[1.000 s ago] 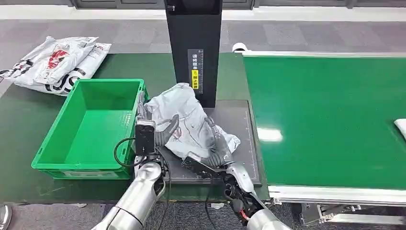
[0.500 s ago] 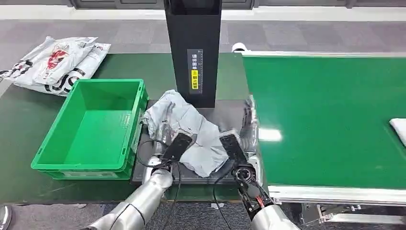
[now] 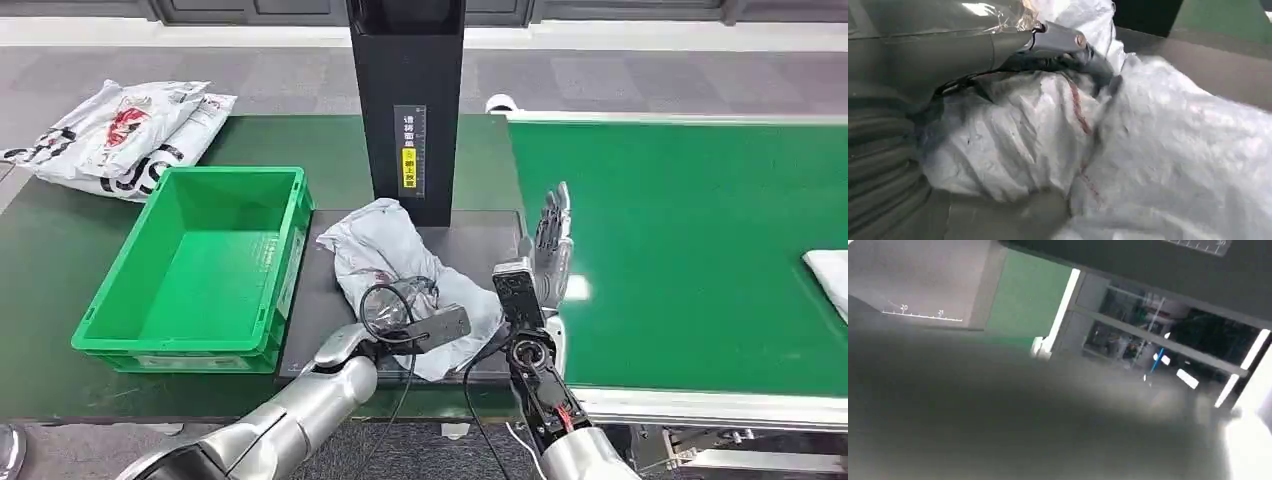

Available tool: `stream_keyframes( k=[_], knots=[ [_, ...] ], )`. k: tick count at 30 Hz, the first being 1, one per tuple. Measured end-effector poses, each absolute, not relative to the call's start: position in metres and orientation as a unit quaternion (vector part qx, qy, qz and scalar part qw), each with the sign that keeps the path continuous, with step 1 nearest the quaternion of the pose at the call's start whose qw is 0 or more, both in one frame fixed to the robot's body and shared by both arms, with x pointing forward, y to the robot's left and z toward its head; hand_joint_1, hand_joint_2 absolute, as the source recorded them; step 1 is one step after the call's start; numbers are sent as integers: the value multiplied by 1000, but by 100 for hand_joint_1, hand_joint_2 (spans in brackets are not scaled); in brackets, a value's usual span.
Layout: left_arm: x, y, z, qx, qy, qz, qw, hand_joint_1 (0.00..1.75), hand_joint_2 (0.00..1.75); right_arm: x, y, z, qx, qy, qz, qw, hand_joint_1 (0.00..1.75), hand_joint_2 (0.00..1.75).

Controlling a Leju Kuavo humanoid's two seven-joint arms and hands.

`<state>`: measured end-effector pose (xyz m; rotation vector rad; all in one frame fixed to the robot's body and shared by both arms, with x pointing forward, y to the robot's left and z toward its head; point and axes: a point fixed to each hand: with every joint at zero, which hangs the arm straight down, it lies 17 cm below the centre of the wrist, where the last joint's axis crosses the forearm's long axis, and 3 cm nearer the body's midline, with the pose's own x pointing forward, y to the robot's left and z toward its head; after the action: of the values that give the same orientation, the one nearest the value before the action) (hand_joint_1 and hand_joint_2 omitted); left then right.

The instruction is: Moved the parcel from conveyor to table for the left to box.

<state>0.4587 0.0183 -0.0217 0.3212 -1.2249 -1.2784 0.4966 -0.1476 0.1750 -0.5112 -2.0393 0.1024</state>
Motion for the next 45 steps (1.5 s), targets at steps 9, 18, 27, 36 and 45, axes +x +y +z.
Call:
stream_keyframes(
  k=[9, 18, 27, 36, 45],
  knots=[
    [480, 17, 14, 182, -601, -512, 586, 175, 175, 489, -142, 171, -218, -844, 69, 485, 0, 0],
    [530, 26, 151, 323, -735, -422, 421, 175, 175, 485, -142, 164, -230, -840, 78, 485, 0, 0],
    [570, 126, 319, 555, -714, -279, 322, 175, 175, 485, -143, 166, -258, -837, 104, 471, 0, 0],
    [595, 228, 307, 652, -612, -248, 371, 175, 175, 479, -166, 146, -265, -818, 69, 506, 0, 0],
    [590, 388, 146, 650, -365, -332, 578, 175, 175, 470, -177, 135, -270, -801, 66, 530, 0, 0]
  ],
)
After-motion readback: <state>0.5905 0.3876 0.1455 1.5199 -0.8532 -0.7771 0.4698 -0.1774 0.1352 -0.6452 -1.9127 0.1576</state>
